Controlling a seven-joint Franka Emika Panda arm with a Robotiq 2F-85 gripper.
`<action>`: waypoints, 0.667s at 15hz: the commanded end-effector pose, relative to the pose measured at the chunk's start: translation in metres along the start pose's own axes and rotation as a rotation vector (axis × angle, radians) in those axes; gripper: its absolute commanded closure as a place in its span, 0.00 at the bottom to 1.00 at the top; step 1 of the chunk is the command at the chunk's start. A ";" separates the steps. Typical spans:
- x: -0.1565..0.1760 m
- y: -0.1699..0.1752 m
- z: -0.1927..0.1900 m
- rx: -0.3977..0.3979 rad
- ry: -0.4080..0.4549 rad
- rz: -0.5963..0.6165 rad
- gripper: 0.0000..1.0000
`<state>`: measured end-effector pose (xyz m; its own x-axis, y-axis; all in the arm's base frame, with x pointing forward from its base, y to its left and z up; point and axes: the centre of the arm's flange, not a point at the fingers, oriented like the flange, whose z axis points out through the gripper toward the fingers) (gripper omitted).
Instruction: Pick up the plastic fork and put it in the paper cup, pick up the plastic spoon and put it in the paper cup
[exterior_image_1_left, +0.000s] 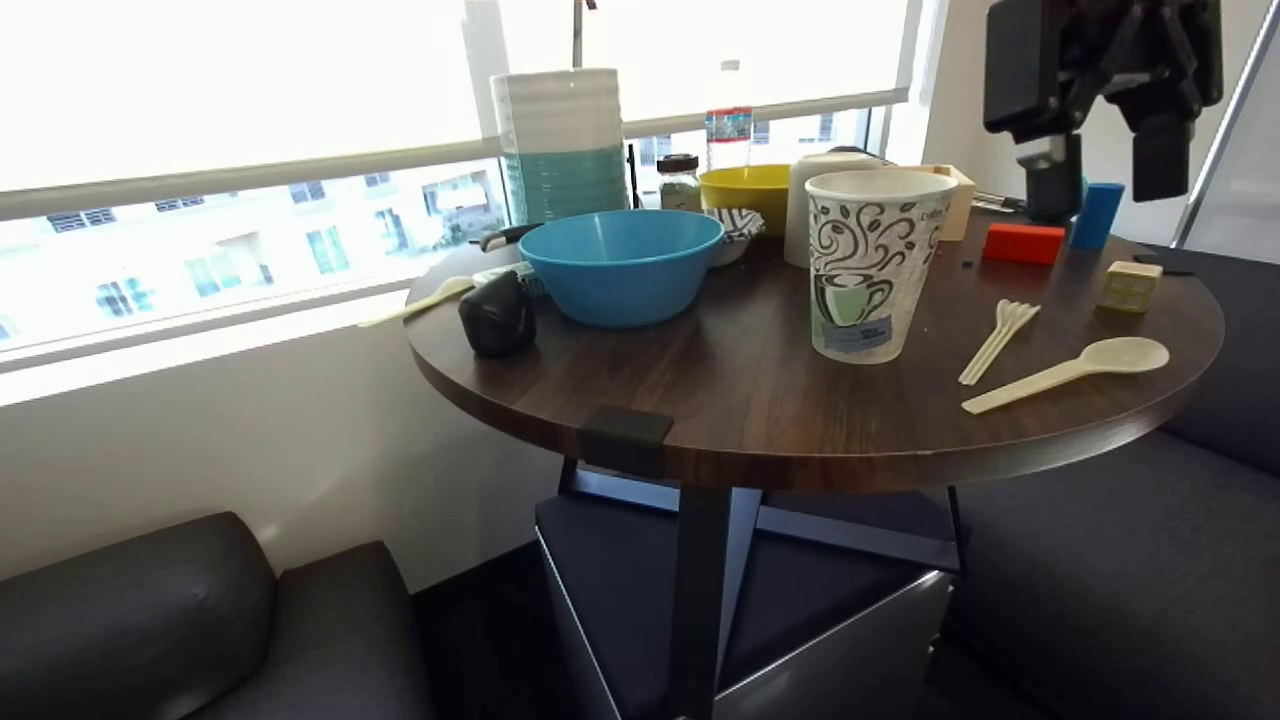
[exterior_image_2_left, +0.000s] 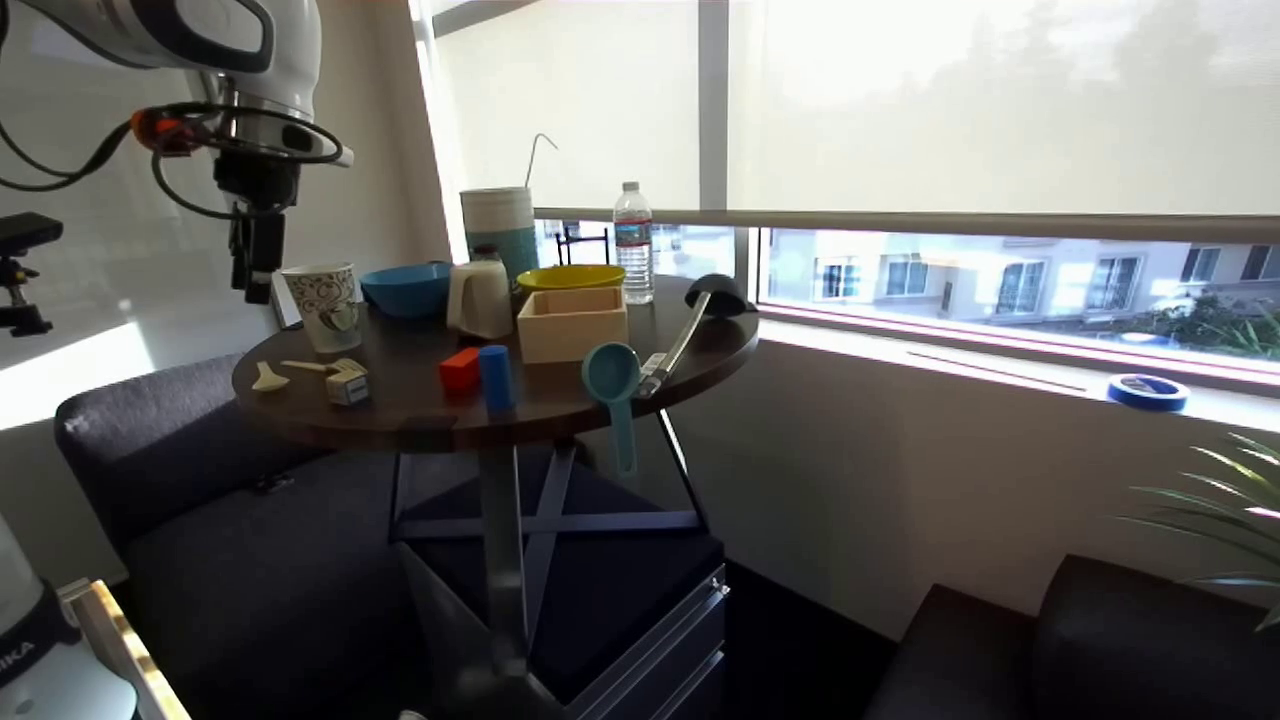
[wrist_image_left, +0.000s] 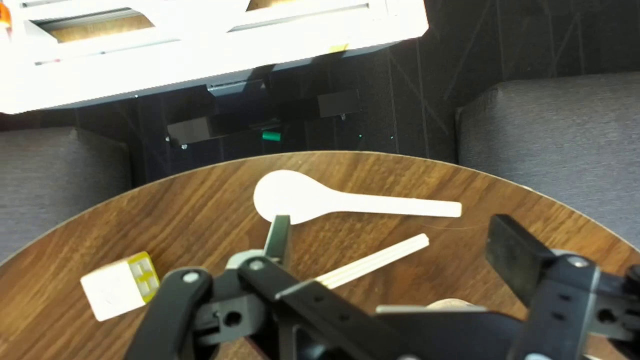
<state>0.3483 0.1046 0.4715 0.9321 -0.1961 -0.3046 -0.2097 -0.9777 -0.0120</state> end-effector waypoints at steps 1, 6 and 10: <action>-0.021 0.038 0.016 0.061 -0.028 0.099 0.00; -0.013 0.072 0.047 0.177 -0.006 0.326 0.00; -0.002 0.080 0.054 0.253 0.025 0.506 0.00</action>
<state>0.3182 0.0303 0.4247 0.7746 -0.5411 -0.3275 -0.5893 -0.8054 -0.0631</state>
